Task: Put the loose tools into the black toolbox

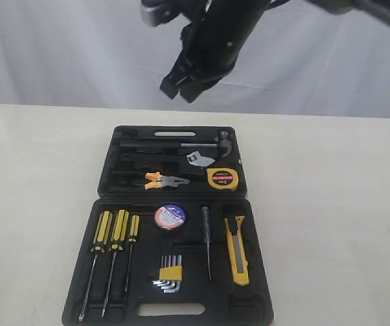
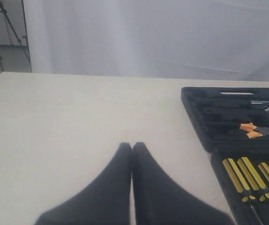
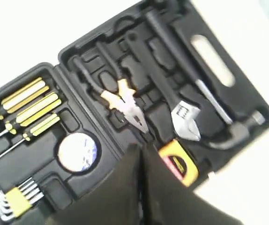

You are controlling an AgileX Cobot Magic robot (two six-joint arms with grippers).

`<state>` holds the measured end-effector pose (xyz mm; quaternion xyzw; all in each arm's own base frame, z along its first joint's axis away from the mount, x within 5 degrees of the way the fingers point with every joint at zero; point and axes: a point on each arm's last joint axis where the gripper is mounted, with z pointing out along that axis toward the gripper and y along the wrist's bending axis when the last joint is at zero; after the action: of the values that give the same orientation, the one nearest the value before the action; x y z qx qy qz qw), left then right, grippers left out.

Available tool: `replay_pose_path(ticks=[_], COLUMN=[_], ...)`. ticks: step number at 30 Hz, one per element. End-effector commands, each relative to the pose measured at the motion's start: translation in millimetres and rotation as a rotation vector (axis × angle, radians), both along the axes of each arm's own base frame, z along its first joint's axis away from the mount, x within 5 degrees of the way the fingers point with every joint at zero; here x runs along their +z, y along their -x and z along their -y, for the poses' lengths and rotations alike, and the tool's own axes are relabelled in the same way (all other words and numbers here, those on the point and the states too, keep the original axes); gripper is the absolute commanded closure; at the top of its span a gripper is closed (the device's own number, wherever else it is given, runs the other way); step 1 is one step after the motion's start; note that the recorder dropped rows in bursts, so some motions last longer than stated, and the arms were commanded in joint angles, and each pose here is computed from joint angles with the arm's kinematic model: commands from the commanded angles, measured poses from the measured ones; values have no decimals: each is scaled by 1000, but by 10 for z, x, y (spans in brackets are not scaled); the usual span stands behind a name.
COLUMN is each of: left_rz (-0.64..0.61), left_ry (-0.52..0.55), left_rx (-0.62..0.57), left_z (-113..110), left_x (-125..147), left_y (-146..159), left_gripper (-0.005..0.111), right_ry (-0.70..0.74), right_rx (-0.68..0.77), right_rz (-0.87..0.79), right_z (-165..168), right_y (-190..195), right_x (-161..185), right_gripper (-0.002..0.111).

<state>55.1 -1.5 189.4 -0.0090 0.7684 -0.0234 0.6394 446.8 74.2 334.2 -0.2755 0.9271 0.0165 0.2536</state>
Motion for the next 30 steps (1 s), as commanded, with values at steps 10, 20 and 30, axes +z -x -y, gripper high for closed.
replay_pose_path(ticks=[10, 20, 30], left_rz=[0, 0, 0], left_ry=[2, 2, 2], left_rx=[-2, -2, -2], left_z=[2, 2, 2], left_x=[-6, -6, -6], left_y=[1, 1, 1], left_gripper=[107, 107, 107], right_ry=[-126, -285, -265], right_rx=[-428, -474, -349], right_rz=[11, -31, -74], right_z=[314, 111, -214], right_y=[1101, 1941, 2174], right_x=[645, 747, 463], right_gripper=[108, 108, 108])
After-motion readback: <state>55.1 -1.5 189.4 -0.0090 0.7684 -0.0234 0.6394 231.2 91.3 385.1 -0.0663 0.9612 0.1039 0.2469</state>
